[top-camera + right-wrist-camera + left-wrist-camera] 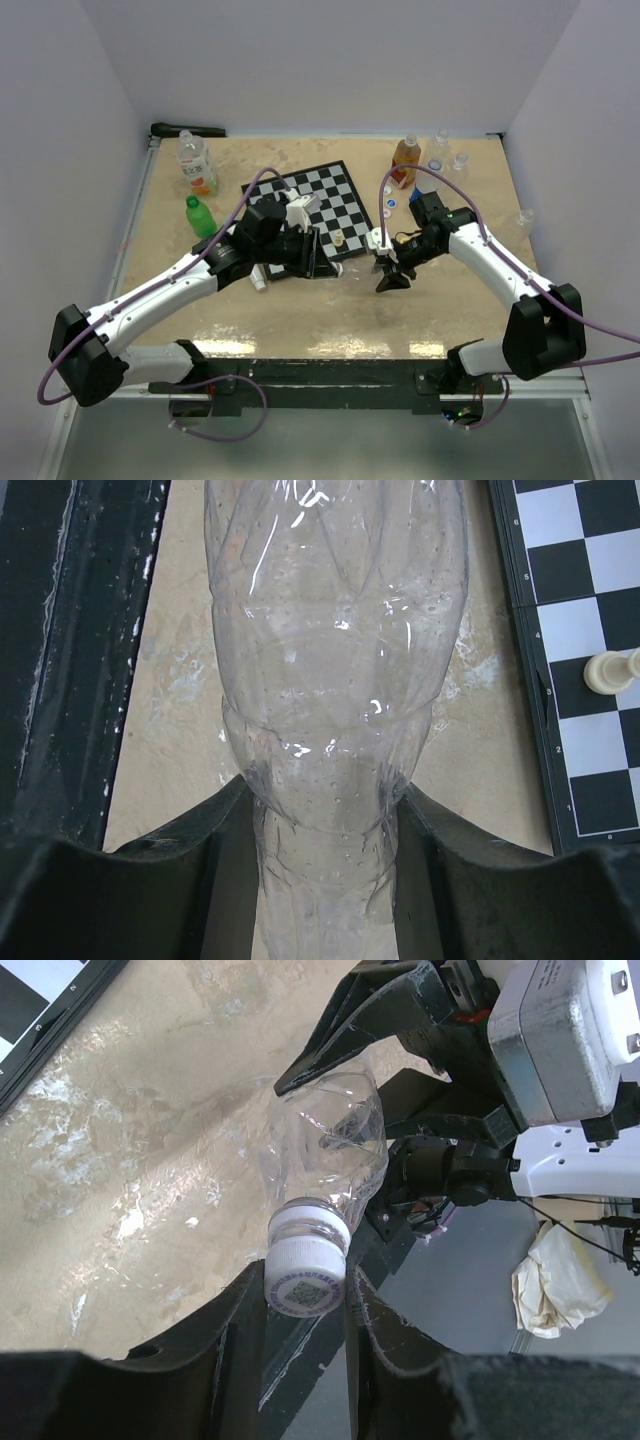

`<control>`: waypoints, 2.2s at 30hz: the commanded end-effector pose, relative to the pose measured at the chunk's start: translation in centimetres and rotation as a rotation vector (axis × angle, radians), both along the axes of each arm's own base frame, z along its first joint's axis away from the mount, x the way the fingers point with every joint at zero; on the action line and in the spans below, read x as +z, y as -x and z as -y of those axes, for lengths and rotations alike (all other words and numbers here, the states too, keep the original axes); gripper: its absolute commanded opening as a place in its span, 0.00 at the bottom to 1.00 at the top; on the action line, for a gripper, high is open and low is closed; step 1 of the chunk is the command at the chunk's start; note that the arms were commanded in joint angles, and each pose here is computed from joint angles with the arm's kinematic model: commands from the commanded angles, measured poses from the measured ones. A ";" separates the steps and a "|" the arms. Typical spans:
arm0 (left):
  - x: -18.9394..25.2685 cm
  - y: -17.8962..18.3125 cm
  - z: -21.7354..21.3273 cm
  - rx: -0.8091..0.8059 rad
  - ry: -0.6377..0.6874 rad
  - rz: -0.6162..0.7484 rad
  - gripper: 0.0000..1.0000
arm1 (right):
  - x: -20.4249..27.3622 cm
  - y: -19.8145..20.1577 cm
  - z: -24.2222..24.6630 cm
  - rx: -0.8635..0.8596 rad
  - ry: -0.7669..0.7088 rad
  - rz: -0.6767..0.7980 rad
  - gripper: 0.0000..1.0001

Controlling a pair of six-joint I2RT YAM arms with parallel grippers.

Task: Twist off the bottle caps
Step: Unscrew the bottle cap from the plastic bottle, then place the plastic bottle at the center of the board.

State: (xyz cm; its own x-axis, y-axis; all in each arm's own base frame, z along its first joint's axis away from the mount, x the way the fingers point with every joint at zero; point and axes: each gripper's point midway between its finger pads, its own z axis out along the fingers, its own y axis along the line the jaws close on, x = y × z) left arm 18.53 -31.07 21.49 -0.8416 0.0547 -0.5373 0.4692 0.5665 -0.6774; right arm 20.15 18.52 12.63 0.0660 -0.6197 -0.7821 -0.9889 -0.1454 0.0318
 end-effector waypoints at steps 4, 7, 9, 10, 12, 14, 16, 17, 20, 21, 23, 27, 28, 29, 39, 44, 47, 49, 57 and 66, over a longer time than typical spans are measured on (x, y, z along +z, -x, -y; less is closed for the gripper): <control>2.7 -1.9 -0.5 0.025 0.024 0.124 0.61 | 0.0 0.3 0.6 0.008 0.032 0.004 0.15; 3.1 -2.1 -1.2 0.010 -0.003 0.192 0.71 | 0.1 0.3 0.6 0.008 0.029 0.006 0.15; 3.4 -2.2 -1.7 0.005 -0.023 0.240 0.75 | 0.1 0.3 0.6 0.008 0.031 0.007 0.15; 3.8 -2.2 -1.9 -0.001 -0.024 0.266 0.77 | 0.1 0.3 0.6 0.008 0.029 0.004 0.15; 4.6 -2.1 -2.4 -0.012 -0.028 0.325 0.77 | 0.0 0.3 0.6 0.008 0.029 0.002 0.15; 5.4 -2.4 -3.1 0.003 -0.036 0.381 0.80 | 0.1 0.3 0.6 0.008 0.029 0.004 0.15; 5.8 -2.5 -3.7 0.009 -0.049 0.436 0.83 | 0.0 0.3 0.5 0.008 0.029 0.003 0.15; 5.8 -2.5 -3.8 0.004 -0.056 0.455 0.83 | 0.0 0.3 0.6 0.008 0.029 0.002 0.15; 4.8 -2.8 -4.4 0.004 -0.097 0.478 0.83 | 0.0 0.3 0.5 0.008 0.029 0.003 0.15; 4.3 -2.9 -4.6 0.002 -0.112 0.480 0.83 | -0.1 0.3 0.6 0.008 0.031 0.001 0.15; 3.2 -2.9 -4.9 0.007 -0.139 0.471 0.83 | 0.0 0.3 0.6 0.007 0.031 0.002 0.15; 0.7 -2.6 -5.4 -0.007 -0.195 0.426 0.82 | 0.1 0.3 0.6 0.007 0.030 0.004 0.15; 0.2 -2.3 -5.6 -0.015 -0.202 0.417 0.82 | 0.0 0.3 0.6 0.008 0.030 0.003 0.15; -0.2 -2.0 -5.6 -0.026 -0.205 0.409 0.81 | 0.0 0.2 0.6 0.006 0.032 0.002 0.15; -2.0 0.0 -5.2 -0.087 -0.135 0.377 0.80 | 0.0 0.2 0.5 0.007 0.030 0.000 0.15; 0.0 1.3 -3.7 -0.141 0.054 0.540 0.82 | 0.1 0.4 0.3 0.014 0.019 -0.019 0.15; 1.7 1.9 -3.4 -0.141 0.197 0.691 0.82 | 0.2 0.5 0.0 0.020 0.003 -0.042 0.15; 2.7 1.8 -3.2 -0.123 0.263 0.742 0.83 | 0.2 0.9 0.0 0.041 -0.004 -0.056 0.15; 3.4 0.5 -0.3 -0.156 0.321 0.785 0.86 | 0.0 1.4 -0.1 0.069 -0.010 -0.084 0.16; 2.3 1.5 1.6 -0.251 0.333 0.744 0.78 | 0.0 1.4 -0.1 0.070 -0.010 -0.083 0.16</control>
State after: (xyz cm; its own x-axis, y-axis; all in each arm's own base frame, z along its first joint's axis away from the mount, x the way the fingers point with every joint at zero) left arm 17.37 -31.40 19.77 -0.3302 0.0154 -0.9438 0.9041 0.2923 -0.3116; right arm 18.48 17.88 11.14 0.0157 -0.6495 -0.7602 -0.9705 -0.1929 0.1448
